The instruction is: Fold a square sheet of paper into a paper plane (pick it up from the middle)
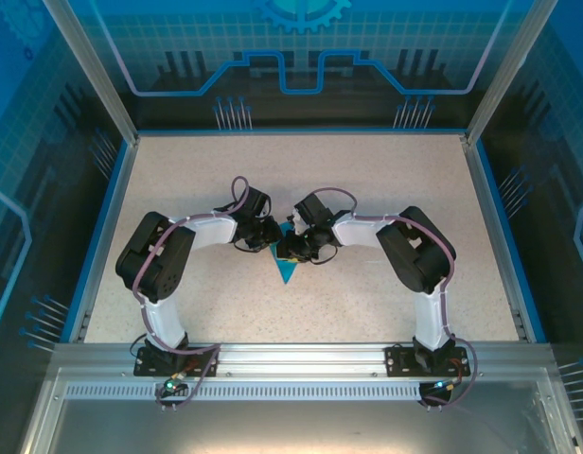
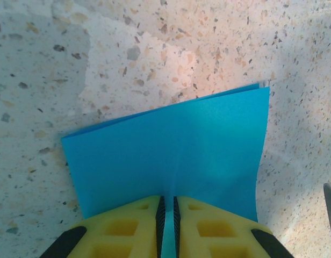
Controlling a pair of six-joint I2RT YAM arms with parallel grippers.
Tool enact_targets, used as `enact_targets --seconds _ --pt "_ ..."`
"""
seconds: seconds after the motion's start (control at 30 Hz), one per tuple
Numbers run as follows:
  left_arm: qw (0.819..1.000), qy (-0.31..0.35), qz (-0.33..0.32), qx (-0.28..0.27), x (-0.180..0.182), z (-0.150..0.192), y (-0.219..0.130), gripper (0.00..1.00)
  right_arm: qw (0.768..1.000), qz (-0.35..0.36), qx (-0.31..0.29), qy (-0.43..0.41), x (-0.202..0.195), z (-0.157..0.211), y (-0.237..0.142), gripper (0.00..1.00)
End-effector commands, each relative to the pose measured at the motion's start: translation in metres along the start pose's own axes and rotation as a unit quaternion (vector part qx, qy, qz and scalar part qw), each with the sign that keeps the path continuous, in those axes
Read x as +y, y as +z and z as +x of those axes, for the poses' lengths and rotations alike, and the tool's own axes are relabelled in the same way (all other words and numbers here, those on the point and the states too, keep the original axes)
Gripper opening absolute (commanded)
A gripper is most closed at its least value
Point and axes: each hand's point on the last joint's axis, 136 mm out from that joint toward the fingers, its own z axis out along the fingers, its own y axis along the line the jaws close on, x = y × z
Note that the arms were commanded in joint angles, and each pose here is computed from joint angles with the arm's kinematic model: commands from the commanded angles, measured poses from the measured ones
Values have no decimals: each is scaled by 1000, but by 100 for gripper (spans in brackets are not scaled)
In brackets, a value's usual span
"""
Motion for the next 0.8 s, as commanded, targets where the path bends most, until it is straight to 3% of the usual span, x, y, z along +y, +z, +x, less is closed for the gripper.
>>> enact_targets --seconds 0.0,0.4,0.57,0.77 --pt "999 2 -28 23 19 11 8 18 1000 -1 9 -4 -6 6 14 29" --pt "999 3 -25 21 14 8 5 18 1000 3 12 0 -14 7 15 30" --pt "1000 15 -12 0 -4 -5 -14 18 1000 25 17 0 -23 11 14 25" --pt "999 18 -5 -34 -16 -19 -37 20 999 27 20 -4 -27 13 11 28"
